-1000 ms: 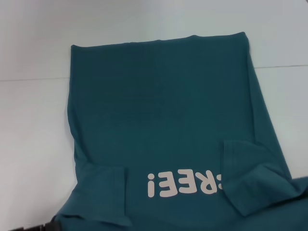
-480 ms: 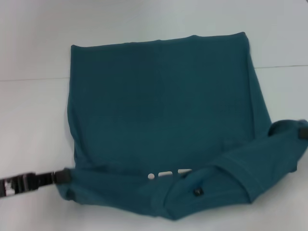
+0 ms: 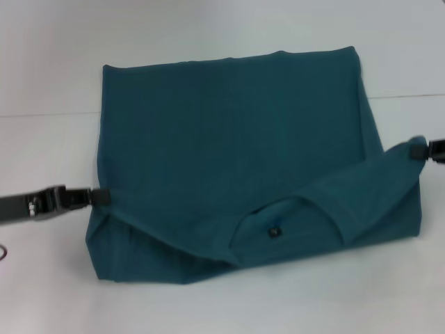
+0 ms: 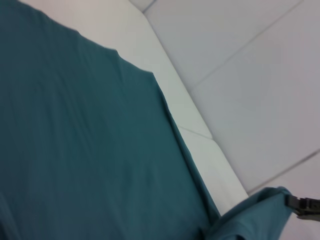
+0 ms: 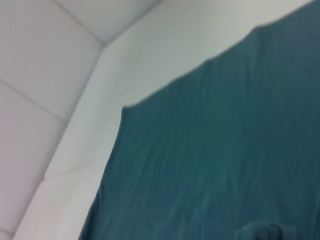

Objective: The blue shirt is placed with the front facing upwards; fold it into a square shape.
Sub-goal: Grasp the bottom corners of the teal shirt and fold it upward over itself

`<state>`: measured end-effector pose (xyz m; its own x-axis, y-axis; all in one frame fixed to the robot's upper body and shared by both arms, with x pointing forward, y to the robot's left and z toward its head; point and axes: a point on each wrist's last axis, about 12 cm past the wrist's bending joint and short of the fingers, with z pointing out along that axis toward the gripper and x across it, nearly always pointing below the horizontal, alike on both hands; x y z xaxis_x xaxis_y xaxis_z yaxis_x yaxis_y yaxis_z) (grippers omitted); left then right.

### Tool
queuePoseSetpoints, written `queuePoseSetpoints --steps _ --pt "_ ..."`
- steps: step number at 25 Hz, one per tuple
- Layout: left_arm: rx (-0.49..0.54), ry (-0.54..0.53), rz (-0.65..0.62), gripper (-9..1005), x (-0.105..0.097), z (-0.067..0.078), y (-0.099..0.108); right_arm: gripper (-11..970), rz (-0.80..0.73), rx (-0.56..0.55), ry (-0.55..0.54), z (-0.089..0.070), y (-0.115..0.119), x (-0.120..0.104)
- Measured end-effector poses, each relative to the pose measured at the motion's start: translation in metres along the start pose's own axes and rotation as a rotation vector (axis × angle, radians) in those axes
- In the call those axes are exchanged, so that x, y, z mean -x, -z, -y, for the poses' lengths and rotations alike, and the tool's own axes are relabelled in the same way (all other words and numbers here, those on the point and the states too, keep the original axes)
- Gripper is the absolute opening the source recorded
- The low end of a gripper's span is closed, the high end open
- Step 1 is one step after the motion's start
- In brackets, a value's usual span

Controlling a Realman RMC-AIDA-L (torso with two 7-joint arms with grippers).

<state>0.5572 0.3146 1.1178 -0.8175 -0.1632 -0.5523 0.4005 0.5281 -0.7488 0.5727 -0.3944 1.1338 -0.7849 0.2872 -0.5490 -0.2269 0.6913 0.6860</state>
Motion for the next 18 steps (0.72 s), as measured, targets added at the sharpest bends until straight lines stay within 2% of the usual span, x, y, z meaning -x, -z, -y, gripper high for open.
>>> queuePoseSetpoints --steps 7,18 --pt "0.051 -0.023 0.039 51 0.023 -0.002 -0.016 142 0.086 -0.011 -0.009 0.0 -0.007 0.013" --pt "0.139 -0.019 0.116 52 0.029 -0.013 -0.02 146 0.157 -0.024 -0.06 0.005 -0.015 0.016"
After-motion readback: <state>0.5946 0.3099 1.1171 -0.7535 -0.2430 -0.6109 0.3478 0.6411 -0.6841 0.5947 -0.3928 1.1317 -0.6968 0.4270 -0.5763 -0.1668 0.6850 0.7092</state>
